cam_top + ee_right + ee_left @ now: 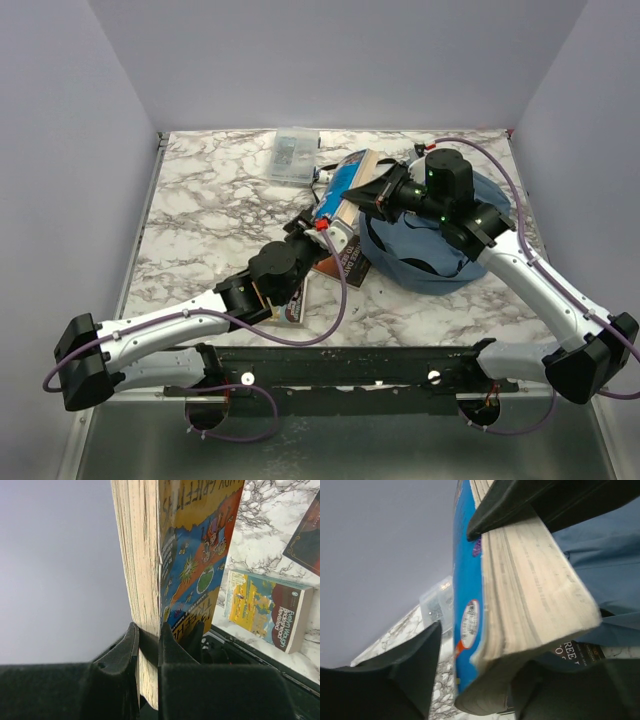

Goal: Pack the student bag
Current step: Pick up the book from the center of the board.

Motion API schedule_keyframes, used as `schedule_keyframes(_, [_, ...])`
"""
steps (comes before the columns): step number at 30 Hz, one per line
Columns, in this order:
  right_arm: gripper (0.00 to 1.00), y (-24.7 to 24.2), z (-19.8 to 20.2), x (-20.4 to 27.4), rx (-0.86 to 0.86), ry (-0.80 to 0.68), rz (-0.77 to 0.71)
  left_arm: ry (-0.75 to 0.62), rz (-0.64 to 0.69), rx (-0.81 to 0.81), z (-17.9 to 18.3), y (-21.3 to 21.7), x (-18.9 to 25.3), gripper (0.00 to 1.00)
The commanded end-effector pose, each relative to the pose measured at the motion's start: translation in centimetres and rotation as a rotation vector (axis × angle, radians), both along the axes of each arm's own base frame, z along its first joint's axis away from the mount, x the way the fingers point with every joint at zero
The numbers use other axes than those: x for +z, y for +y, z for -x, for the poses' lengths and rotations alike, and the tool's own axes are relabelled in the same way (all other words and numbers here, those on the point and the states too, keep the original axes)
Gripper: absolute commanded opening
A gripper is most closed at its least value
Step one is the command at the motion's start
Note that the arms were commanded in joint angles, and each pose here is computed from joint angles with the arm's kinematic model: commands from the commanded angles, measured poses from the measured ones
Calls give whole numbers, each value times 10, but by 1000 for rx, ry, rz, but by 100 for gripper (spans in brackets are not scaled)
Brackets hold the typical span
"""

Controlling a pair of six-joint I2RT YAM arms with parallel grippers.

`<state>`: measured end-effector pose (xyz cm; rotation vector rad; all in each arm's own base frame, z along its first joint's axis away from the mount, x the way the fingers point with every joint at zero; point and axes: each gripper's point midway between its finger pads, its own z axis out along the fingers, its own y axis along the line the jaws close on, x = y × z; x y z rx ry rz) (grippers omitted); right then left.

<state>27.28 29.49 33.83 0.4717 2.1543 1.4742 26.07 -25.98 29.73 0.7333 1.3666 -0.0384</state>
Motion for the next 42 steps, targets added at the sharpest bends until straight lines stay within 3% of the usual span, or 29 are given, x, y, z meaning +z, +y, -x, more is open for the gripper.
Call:
schedule_keyframes(1, [0,-2,6,31,5,-88,-69,-12,65,52,-5,0,20,39])
schedule_keyframes(4, [3,-7,0,25,-4,-171,16,11,111,57,-5,-1,20,8])
schedule_keyframes(5, [15,-13,-5,20,-12,-222,94,20,129,70,-5,1,20,0])
schedule_keyframes(9, [57,-56,-18,0,-55,-410,452,101,218,174,-6,20,7,0])
schedule_keyframes(12, [88,-93,-20,-18,-62,-523,713,264,316,212,-6,35,-16,0])
schedule_keyframes(13, [93,-107,-22,-27,-59,-543,818,344,359,222,-6,42,-27,0])
schedule_keyframes(19, [89,-180,-25,-114,160,-366,1444,607,583,146,-6,68,-44,0])
schedule_keyframes(25, [87,-192,-12,-146,402,-400,1577,692,607,78,-3,72,-43,0])
schedule_keyframes(28, [89,-225,5,-167,521,-326,1740,740,607,39,-2,69,-47,0])
schedule_keyframes(30, [90,-236,24,-183,670,-271,1771,768,605,8,1,65,-50,0])
schedule_keyframes(32, [91,-239,25,-183,671,-277,1780,769,593,-14,4,62,-51,0])
schedule_keyframes(36, [89,-214,31,-174,750,-425,1635,727,571,-19,7,62,-51,0])
schedule_keyframes(42, [83,-201,24,-183,804,-541,1602,714,588,-19,10,65,-50,0])
